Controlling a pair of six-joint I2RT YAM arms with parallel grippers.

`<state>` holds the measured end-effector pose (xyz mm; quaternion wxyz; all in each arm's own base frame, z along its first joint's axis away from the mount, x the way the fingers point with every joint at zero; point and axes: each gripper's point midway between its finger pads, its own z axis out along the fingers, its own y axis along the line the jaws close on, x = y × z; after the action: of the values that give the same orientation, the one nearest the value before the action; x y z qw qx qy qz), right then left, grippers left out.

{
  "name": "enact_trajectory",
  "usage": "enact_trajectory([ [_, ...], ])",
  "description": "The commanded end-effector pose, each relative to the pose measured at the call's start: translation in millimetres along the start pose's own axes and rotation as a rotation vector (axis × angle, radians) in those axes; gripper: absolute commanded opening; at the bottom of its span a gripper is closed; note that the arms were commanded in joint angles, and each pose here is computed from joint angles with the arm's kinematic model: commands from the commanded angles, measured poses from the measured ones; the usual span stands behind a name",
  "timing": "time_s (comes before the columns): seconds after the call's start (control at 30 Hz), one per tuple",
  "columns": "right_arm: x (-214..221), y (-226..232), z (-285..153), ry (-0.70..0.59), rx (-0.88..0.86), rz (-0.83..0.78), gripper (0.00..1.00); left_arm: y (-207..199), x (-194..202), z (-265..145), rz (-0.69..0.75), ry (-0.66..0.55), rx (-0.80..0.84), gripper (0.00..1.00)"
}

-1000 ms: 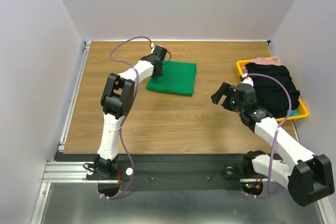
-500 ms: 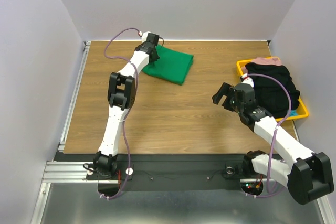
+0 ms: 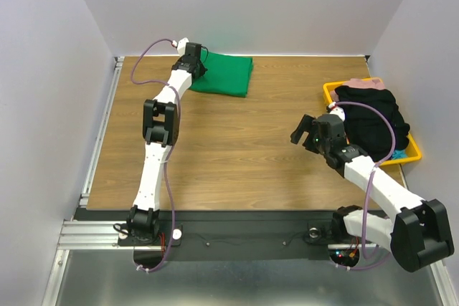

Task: Fold and stack the t-shirts
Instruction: Neatly place the folded tshirt to the corner

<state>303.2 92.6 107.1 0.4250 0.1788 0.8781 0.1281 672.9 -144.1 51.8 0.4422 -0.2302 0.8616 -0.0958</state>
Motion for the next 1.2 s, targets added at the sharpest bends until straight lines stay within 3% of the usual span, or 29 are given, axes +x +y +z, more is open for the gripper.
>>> enact_trajectory([
  [0.0,-14.3,0.4,0.9,-0.047,0.015,-0.008,1.0,-19.8,-35.4,-10.7,-0.056,-0.07,0.086,0.0],
  [0.07,-13.5,-0.3,1.9,-0.043,0.02,-0.008,1.0,-21.1,-39.6,-10.2,-0.054,-0.073,0.109,0.0],
  [0.17,-11.2,0.8,2.6,-0.032,0.013,-0.012,1.0,-30.5,-48.6,-15.2,-0.044,-0.074,0.159,0.24],
  [0.3,-13.3,-4.3,3.4,-0.045,0.043,-0.005,1.0,-34.9,-68.6,-33.6,-0.06,-0.1,0.153,0.1],
  [0.37,-13.8,-0.4,1.1,-0.038,0.026,-0.005,1.0,-33.1,-81.9,-49.2,-0.057,-0.12,0.139,0.12],
  [0.47,-14.3,4.8,-3.3,-0.029,0.0,-0.003,1.0,-29.3,-101.4,-71.7,-0.046,-0.147,0.11,0.35],
  [0.5,-16.8,6.6,-6.5,-0.037,-0.009,-0.001,1.0,-26.3,-105.9,-76.4,-0.04,-0.154,0.094,0.56],
  [0.53,-17.8,6.6,-9.4,-0.037,-0.009,-0.003,1.0,-21.0,-116.0,-87.5,-0.042,-0.178,0.057,0.91],
  [0.57,-20.8,7.5,-12.3,-0.045,-0.011,-0.003,1.0,-17.7,-119.9,-91.8,-0.044,-0.187,0.041,0.97],
  [0.83,-58.5,13.5,-45.5,-0.133,0.004,0.016,1.0,-16.0,-138.4,-162.7,-0.015,-0.159,0.066,0.99],
  [0.9,-60.4,11.1,-51.1,-0.141,0.016,0.039,1.0,-16.9,-154.4,-203.8,-0.02,-0.199,0.09,0.99],
  [0.93,-61.8,9.4,-54.0,-0.152,0.022,0.051,1.0,-2.6,-131.9,-201.6,-0.009,-0.158,0.066,0.99],
  [1.0,-61.6,7.4,-60.8,-0.162,0.017,0.068,1.0,-1.4,-141.4,-249.1,-0.031,-0.211,0.115,0.99],
  [1.03,-59.1,6.3,-62.4,-0.159,0.013,0.071,1.0,17.1,-119.8,-270.6,-0.03,-0.193,0.106,0.99],
  [1.07,-56.3,5.1,-63.6,-0.156,0.011,0.072,1.0,32.8,-89.9,-253.1,-0.026,-0.139,0.072,0.99],
  [1.1,-56.8,5.8,-68.8,-0.166,-0.005,0.077,1.0,29.0,-96.6,-294.3,-0.053,-0.195,0.13,0.99],
  [1.13,-55.2,4.2,-70.4,-0.166,-0.004,0.086,1.0,29.1,-91.8,-307.1,-0.066,-0.228,0.169,0.99],
  [1.17,-52.5,2.3,-71.4,-0.163,-0.003,0.09,1.0,47.5,-62.6,-327.9,-0.071,-0.219,0.177,0.99],
])
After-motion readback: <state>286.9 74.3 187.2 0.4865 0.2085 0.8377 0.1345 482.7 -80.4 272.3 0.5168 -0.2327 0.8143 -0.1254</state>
